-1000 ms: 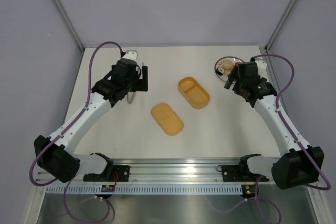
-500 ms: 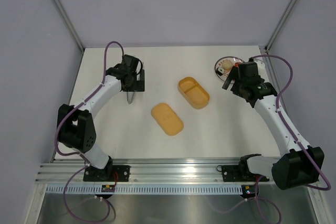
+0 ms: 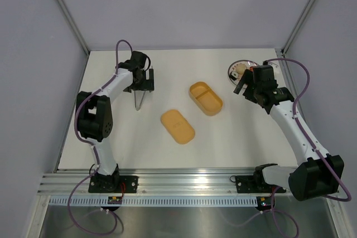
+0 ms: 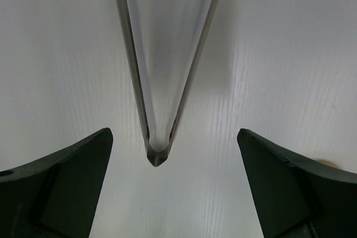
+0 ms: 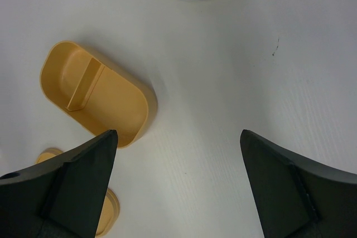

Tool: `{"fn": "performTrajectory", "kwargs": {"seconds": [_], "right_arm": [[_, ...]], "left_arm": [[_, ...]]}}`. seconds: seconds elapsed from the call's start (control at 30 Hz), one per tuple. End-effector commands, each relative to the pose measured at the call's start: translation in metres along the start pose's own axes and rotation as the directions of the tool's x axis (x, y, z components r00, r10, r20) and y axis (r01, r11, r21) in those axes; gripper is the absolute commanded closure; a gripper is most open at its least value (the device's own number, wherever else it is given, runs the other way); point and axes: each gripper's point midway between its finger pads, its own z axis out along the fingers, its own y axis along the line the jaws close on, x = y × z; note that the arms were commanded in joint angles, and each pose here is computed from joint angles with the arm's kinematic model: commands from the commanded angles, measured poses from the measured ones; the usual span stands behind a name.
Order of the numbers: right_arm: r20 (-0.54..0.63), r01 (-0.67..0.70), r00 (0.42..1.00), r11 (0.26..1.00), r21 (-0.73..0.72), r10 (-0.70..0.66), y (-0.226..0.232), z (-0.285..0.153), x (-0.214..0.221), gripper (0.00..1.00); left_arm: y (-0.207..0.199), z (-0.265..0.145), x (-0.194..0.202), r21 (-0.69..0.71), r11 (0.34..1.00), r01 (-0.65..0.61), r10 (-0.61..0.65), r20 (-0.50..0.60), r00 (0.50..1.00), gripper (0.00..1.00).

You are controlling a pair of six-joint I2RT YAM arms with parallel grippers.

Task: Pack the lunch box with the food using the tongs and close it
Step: Pick up the clamp at the center of the board.

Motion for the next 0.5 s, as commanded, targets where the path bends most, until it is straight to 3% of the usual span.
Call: {"fn": "performTrajectory", "kwargs": {"seconds": [0.0,0.47], "right_arm": [[0.045,-0.027,0.999,0.998,-0.051,0.03,0.015,-0.007,-0.018,0.01],[0.033,-0.05,0.998,0.998,-0.049,0.051,0.011,-0.013,-0.011,0.01]], "left_arm": [[-0.003,0.012,-0.024,0.027,1.0,0.011,-0.012,0.034,0.999,0.01],[0.007,0.074,-0.017,0.008,0.998,0.058,-0.058,-0.006,0.998,0.01]]}}
